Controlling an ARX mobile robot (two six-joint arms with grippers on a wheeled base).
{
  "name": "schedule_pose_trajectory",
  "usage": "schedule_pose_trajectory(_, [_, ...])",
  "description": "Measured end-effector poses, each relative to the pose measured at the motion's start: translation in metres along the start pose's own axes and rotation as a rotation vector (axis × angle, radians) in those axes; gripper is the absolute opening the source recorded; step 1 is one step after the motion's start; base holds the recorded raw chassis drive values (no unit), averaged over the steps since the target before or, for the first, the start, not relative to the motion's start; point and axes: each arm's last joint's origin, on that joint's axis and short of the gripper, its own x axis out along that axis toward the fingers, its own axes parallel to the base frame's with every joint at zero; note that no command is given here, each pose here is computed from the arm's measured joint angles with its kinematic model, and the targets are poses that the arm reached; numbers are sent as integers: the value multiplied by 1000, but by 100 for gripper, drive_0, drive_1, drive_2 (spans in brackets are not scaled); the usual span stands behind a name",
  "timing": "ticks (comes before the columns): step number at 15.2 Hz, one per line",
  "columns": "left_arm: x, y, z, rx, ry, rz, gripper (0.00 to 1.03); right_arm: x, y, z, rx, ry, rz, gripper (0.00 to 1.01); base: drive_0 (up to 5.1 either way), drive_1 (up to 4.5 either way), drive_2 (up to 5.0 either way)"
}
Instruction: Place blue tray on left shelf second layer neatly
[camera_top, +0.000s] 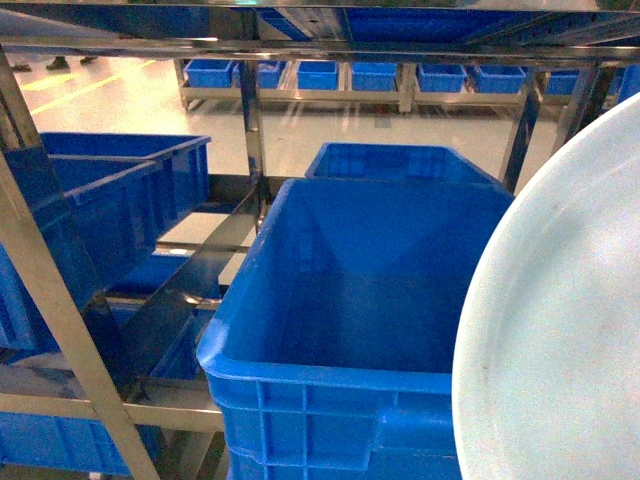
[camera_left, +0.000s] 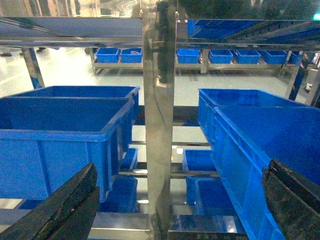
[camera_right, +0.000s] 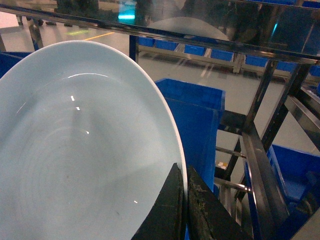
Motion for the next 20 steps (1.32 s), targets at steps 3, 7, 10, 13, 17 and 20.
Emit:
schedule_pose_trajectory(3, [0,0,0,0,0,0,98,0,0,0,0,0,0,2,-3,422,-429])
schedule_pose_trajectory(7, [0,0,0,0,0,0,98,0,0,0,0,0,0,2,-3,422,-429])
schedule_pose_trajectory(10, [0,0,0,0,0,0,98,0,0,-1,2,15,5,2,-3,422,-429])
schedule_pose_trajectory(13, [0,0,0,0,0,0,98,1,3,-2,14,31,15,2,-3,422,-429])
schedule_pose_trajectory(17, [0,0,0,0,0,0,98,8,7,11,14,-15,19,2,-3,422,-429])
schedule_pose_trajectory(20, [0,0,0,0,0,0,98,35,1,19,7,-2,-11,2,-1,141,-143])
